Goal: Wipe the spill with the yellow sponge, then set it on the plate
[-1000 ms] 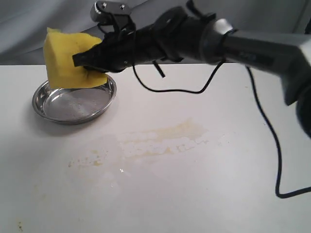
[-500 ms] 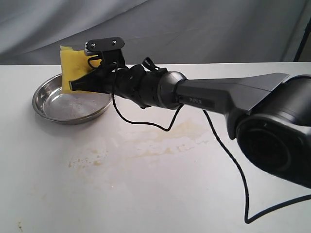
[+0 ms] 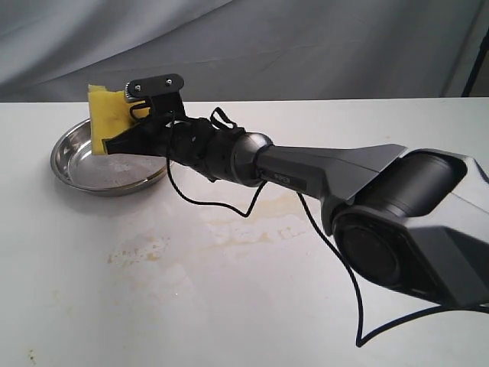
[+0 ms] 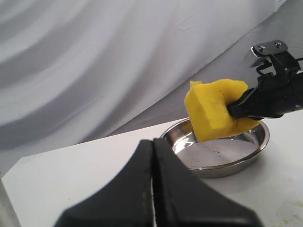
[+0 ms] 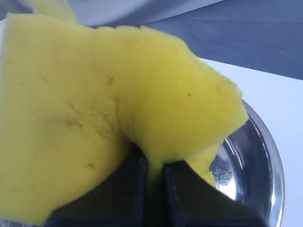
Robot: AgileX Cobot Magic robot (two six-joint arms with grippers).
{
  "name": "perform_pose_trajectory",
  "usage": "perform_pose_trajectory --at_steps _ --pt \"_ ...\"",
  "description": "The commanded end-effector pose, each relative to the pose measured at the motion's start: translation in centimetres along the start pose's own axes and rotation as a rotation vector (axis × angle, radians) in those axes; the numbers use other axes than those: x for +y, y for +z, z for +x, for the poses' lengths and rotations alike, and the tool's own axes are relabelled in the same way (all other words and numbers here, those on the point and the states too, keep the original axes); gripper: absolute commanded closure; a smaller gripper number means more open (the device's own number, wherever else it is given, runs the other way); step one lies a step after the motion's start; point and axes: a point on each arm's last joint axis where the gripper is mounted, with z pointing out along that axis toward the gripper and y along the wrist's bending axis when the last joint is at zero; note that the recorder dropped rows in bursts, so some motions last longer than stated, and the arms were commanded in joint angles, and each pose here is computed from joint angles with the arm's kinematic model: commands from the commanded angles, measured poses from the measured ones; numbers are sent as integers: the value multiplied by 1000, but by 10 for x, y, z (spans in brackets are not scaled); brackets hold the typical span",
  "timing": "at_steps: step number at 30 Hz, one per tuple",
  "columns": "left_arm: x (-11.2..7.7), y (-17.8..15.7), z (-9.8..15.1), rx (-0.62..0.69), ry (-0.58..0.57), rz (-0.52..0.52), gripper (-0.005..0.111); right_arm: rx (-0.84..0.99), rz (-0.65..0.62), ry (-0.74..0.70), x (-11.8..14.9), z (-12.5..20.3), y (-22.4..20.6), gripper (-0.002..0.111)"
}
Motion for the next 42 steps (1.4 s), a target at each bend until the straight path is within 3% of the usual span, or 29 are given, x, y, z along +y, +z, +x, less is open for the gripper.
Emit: perform_pose_trajectory --at_steps 1,4,8,10,15,17,24,31,35,42 --pt "0 0 0 -8 -7 1 107 -6 -16 -42 3 -4 -1 108" --pt "0 0 0 -8 -7 1 107 -6 -18 -54 3 -4 -1 105" --pt "0 0 0 -8 -7 1 107 1 -24 -55 4 -4 -1 87" --pt "0 0 0 -8 -7 1 107 8 -32 -64 5 -3 -1 74" --pt "0 0 0 -8 -7 1 107 14 -38 -77 5 -2 -1 23" --pt "0 0 0 -8 -7 1 107 14 -38 -77 5 -2 -1 15" --pt "0 0 0 -8 -7 1 107 -2 -34 -78 6 -8 -3 18" --pt "0 0 0 -8 -7 1 107 -92 -52 -240 14 -54 -25 28" --pt "0 0 0 -8 -7 1 107 -114 -77 -260 20 -77 -40 33" --pt "0 0 0 -8 -7 1 107 -49 -158 -366 23 -103 -64 40"
